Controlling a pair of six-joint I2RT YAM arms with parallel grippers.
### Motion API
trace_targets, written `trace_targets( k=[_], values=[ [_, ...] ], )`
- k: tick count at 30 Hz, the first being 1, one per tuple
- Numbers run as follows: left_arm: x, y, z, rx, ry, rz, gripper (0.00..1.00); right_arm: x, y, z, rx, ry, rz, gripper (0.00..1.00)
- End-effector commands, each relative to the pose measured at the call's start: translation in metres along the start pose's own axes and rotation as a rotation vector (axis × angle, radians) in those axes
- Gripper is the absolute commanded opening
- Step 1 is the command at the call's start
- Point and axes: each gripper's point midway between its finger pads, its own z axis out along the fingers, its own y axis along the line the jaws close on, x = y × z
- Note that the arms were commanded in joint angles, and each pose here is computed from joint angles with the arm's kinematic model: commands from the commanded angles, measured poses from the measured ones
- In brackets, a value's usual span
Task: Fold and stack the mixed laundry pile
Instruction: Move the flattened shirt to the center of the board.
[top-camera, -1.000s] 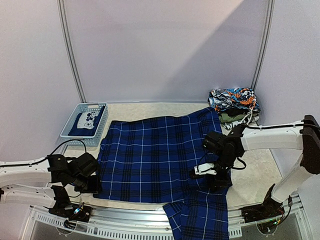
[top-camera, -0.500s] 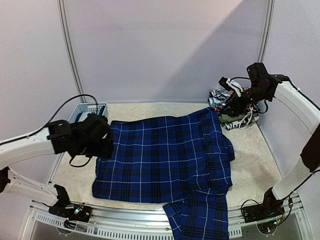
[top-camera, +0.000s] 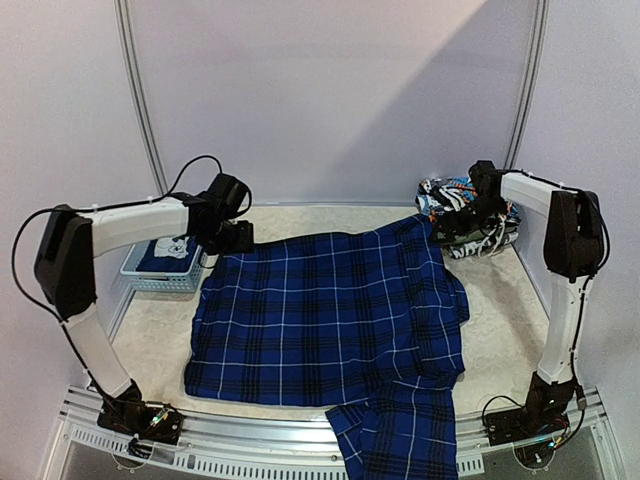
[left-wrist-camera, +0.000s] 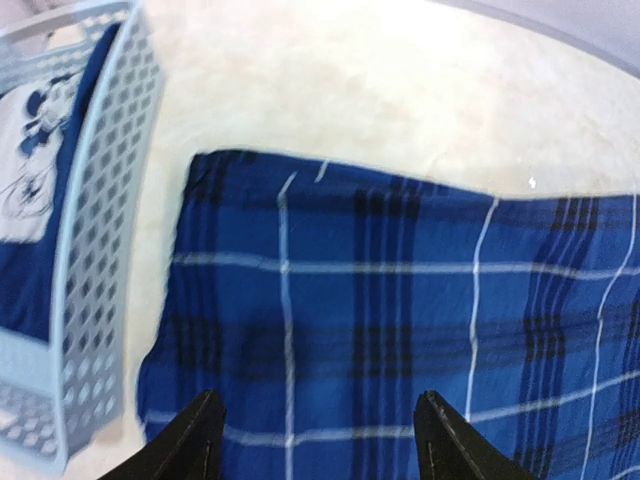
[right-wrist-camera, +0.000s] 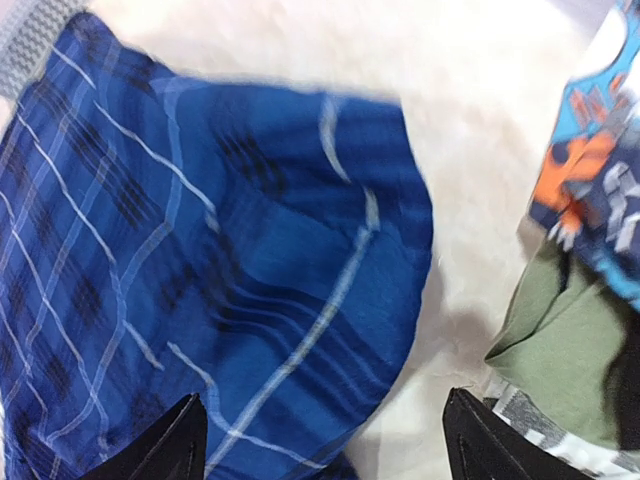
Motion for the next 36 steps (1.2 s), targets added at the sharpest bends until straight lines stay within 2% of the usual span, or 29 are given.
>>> trace_targets(
  k=[1, 5, 9, 12, 14, 20, 23, 26, 30, 36],
  values=[
    [-0.016, -0.015, 0.041, 0.055, 0.038, 0.020, 0.66, 0.033, -0.012, 0.020, 0.025, 0.137, -0.010, 0.86],
    [-0.010, -0.019, 0.083, 0.053, 0.118, 0.008, 0.65, 0.067, -0.017, 0.028, 0.067, 0.230, 0.015, 0.87],
    [-0.008, -0.016, 0.101, 0.042, 0.161, -0.009, 0.64, 0.096, -0.016, 0.028, 0.087, 0.318, 0.066, 0.89],
    [-0.005, -0.007, 0.111, 0.027, 0.184, -0.027, 0.64, 0.115, -0.015, 0.028, 0.105, 0.367, 0.085, 0.87],
    [-0.002, -0.001, 0.117, 0.023, 0.206, -0.037, 0.63, 0.125, -0.017, 0.028, 0.122, 0.393, 0.096, 0.81],
    [0.006, 0.008, 0.136, 0.041, 0.258, -0.047, 0.60, 0.148, -0.022, 0.035, 0.158, 0.439, 0.116, 0.43],
    [0.001, 0.004, 0.142, 0.061, 0.256, -0.032, 0.60, 0.158, -0.026, 0.035, 0.198, 0.455, 0.124, 0.33],
    [-0.004, 0.009, 0.148, 0.038, 0.261, -0.021, 0.59, 0.169, -0.020, 0.026, 0.212, 0.481, 0.155, 0.29],
    [-0.007, 0.021, 0.154, 0.016, 0.277, -0.041, 0.58, 0.183, 0.010, 0.016, 0.126, 0.525, 0.214, 0.26],
    [0.009, 0.036, 0.147, -0.008, 0.313, -0.056, 0.56, 0.199, 0.051, 0.006, 0.052, 0.589, 0.198, 0.24]
  ],
)
